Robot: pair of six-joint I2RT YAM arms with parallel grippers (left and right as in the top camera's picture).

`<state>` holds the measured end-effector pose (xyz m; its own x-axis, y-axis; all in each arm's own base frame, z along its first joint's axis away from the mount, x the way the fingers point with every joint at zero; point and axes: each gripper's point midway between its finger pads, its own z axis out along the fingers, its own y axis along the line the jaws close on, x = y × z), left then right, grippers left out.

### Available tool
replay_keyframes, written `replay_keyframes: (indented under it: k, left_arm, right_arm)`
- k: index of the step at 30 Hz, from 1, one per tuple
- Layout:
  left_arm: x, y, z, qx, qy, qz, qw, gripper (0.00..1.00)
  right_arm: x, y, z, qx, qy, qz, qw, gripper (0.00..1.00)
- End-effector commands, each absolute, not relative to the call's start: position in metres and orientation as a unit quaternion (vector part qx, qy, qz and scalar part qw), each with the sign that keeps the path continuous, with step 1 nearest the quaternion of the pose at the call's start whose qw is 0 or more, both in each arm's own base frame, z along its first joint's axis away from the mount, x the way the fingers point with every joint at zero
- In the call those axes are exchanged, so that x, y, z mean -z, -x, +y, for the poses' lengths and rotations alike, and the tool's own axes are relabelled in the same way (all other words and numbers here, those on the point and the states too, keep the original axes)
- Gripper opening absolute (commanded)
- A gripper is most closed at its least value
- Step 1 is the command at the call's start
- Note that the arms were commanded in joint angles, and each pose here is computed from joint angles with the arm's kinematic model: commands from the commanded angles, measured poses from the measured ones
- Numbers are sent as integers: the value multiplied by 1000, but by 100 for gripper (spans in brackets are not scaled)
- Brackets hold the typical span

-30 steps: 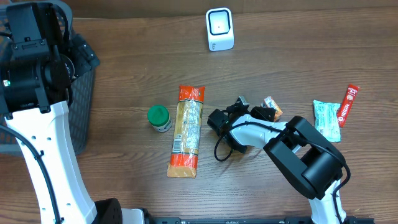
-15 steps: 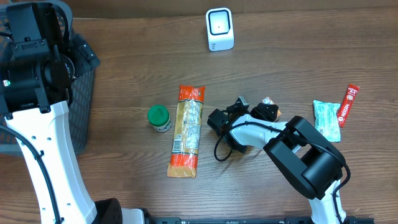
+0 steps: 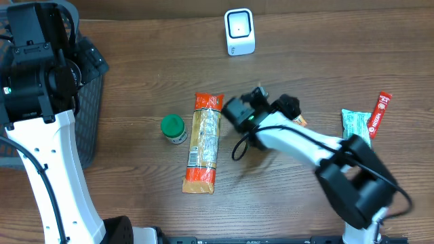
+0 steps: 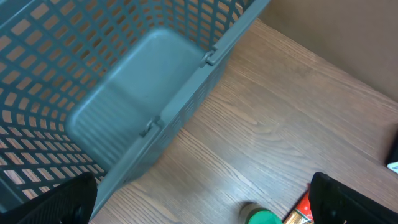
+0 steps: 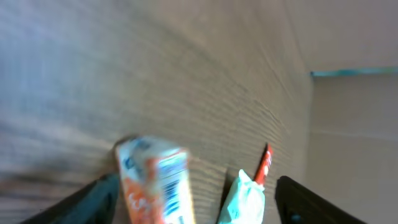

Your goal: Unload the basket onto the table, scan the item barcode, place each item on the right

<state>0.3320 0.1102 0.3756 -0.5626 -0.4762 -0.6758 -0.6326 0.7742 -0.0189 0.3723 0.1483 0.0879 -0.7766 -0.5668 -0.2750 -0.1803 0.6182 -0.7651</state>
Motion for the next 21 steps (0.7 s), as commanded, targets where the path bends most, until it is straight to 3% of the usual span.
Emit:
replay_keyframes:
  k: [1,4,6,12,16,21]
  left_arm:
    - [-378,-333,114,-121,316,875,346,100]
    - [-377,-333,114,-121,316,875,346,100]
    - [-378,-333,114,-121,316,875,346,100]
    - [-378,-333,114,-121,316,875,346,100]
    - [-378,-333,114,-121,316,875,346,99]
    - [-378,-333,114,-121,316,875,346,99]
  right_arm:
    - [-121,-383,150,290,168,899,282,87]
    - [-114,-382,147,203,154,934,253,98]
    - [-102,-378,141,145,142,955,215,100]
    - [-79,-364,109,18,82,989,118,100]
    - [-78,-356,113,-70,123,986,87,96]
    - [-79,-358,109,-82,129,984,89,95]
